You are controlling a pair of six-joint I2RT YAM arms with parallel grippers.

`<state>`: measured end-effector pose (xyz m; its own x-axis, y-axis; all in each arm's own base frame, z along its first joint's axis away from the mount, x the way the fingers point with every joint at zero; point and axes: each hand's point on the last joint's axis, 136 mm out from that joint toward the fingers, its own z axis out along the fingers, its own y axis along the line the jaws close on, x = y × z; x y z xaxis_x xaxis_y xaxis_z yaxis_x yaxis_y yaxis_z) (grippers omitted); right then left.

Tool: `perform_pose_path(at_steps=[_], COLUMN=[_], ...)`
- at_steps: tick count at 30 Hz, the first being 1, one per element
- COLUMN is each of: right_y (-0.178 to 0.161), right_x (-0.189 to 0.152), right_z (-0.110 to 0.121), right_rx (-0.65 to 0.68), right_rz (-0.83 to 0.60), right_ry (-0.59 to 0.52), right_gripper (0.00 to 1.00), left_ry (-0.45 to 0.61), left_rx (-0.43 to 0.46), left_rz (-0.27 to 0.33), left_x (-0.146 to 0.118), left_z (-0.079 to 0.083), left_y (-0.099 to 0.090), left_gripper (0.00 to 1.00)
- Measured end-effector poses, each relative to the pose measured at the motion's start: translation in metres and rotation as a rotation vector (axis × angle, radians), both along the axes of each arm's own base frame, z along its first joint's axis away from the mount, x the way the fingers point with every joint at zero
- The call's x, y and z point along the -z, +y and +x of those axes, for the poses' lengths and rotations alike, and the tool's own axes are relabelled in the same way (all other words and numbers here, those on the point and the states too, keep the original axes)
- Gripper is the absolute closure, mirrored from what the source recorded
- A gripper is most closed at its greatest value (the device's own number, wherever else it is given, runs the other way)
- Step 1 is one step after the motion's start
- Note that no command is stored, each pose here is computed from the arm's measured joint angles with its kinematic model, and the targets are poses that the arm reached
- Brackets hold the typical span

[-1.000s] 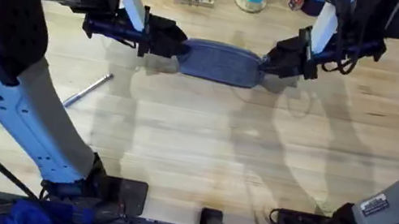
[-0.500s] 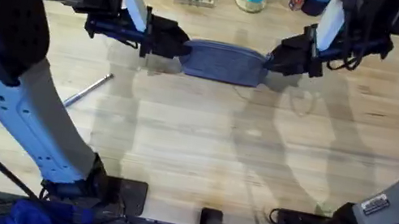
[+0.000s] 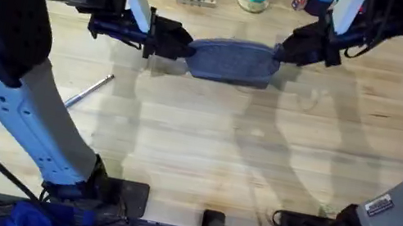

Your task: Unzip the bag, pick up the pens from the table one at a time and place them inside, then zip the bag closed.

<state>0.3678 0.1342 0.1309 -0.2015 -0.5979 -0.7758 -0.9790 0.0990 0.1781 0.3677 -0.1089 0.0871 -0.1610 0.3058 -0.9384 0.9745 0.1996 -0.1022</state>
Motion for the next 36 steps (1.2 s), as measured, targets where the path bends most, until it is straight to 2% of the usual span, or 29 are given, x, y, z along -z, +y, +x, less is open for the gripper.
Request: perform_pose_path(at_steps=[11,24,26,30,31,32,36], right_y=[-0.006,-0.004,-0.002,0.001,0.001,0.002,0.002], right_x=[-0.024,-0.024,-0.025,-0.028,-0.028,-0.028,-0.029], right_z=[0.006,0.006,0.005,0.006,0.006,0.006,0.006], right_rx=[0.011,0.011,0.011,0.006,0.005,0.006,0.006], right_rz=[-0.011,-0.019,-0.016,-0.007,-0.006,-0.006,-0.004], right_ry=[-0.006,0.0,0.004,-0.004,-0.006,-0.006,-0.006], right_gripper=[0.972,0.964,0.731,0.131,0.045,0.015,0.006], left_ry=[-0.001,0.0,0.001,0.002,0.003,0.002,0.002], left_rx=[-0.003,-0.006,-0.006,-0.006,-0.006,-0.006,-0.006], left_rz=[0.003,0.0,-0.001,-0.001,-0.001,-0.001,-0.001], left_x=[0.0,0.0,0.0,0.0,0.0,0.0,0.0], left_z=[0.001,0.001,0.0,0.0,0.0,0.0,0.0], left_y=[0.001,0.002,0.002,0.002,0.002,0.002,0.002], left_gripper=[0.961,0.961,0.961,0.961,0.961,0.961,0.961])
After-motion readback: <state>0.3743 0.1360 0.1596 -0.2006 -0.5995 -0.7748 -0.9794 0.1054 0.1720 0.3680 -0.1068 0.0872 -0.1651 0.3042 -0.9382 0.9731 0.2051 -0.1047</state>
